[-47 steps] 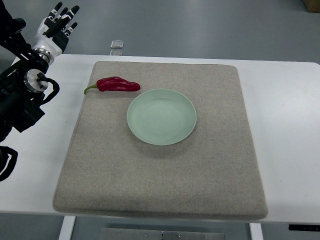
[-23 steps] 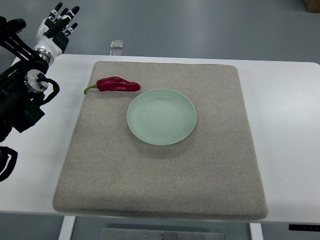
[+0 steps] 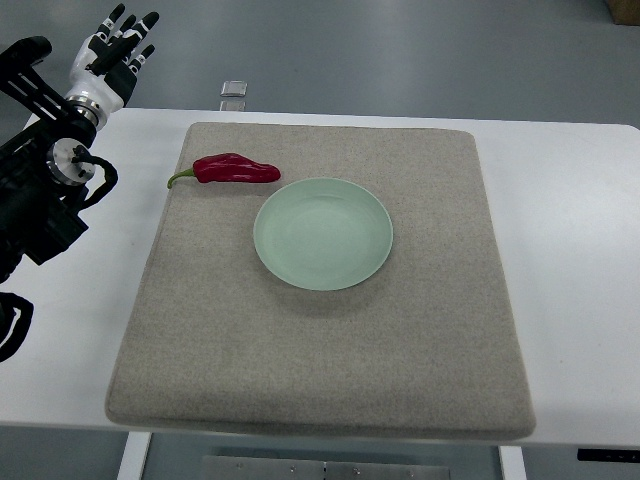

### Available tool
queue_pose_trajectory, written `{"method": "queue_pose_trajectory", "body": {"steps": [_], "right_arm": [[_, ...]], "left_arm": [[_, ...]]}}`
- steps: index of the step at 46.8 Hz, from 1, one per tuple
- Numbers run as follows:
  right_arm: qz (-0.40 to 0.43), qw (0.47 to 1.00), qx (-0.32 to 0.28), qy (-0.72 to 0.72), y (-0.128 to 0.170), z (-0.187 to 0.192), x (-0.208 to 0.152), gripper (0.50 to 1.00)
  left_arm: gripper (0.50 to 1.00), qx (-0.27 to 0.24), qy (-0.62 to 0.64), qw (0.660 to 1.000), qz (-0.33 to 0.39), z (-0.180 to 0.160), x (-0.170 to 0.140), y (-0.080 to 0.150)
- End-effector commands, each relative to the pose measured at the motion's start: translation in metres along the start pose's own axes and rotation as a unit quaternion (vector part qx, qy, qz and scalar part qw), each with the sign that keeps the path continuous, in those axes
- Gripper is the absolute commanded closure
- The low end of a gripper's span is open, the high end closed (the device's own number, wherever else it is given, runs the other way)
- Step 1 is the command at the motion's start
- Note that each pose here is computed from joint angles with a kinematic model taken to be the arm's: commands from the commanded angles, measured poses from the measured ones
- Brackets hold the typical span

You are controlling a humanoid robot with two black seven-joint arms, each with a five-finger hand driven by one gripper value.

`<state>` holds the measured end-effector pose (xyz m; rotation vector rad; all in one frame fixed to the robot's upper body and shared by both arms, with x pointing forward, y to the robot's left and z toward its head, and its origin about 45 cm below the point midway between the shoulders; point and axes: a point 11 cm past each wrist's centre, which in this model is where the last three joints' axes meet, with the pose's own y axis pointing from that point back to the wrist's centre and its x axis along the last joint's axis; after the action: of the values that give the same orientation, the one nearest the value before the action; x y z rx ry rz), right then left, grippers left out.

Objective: Place red pepper on plate with left hand

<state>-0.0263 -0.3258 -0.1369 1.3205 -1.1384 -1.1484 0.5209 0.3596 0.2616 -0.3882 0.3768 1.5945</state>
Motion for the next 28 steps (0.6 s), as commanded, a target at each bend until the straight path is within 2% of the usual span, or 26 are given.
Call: {"method": "queue_pose_trajectory", "body": {"steps": [1, 19, 28], "right_arm": [[0.000, 1.000, 0.000, 0.000, 0.000, 0.000, 0.000, 0.568], [0.000, 1.000, 0.000, -0.001, 0.000, 0.000, 0.000, 0.568], [0.000, 1.000, 0.000, 0.000, 0.000, 0.000, 0.000, 0.568]], "left_arm": [[0.506, 0.006, -0.018, 1.000, -0.005, -0.001, -0.001, 0.000], [0.506, 0.042, -0.126, 0.990, -0.037, -0.007, -0.009, -0.001], [0.506, 0.074, -0.214, 0.971, -0.076, -0.017, -0.022, -0.002]]}}
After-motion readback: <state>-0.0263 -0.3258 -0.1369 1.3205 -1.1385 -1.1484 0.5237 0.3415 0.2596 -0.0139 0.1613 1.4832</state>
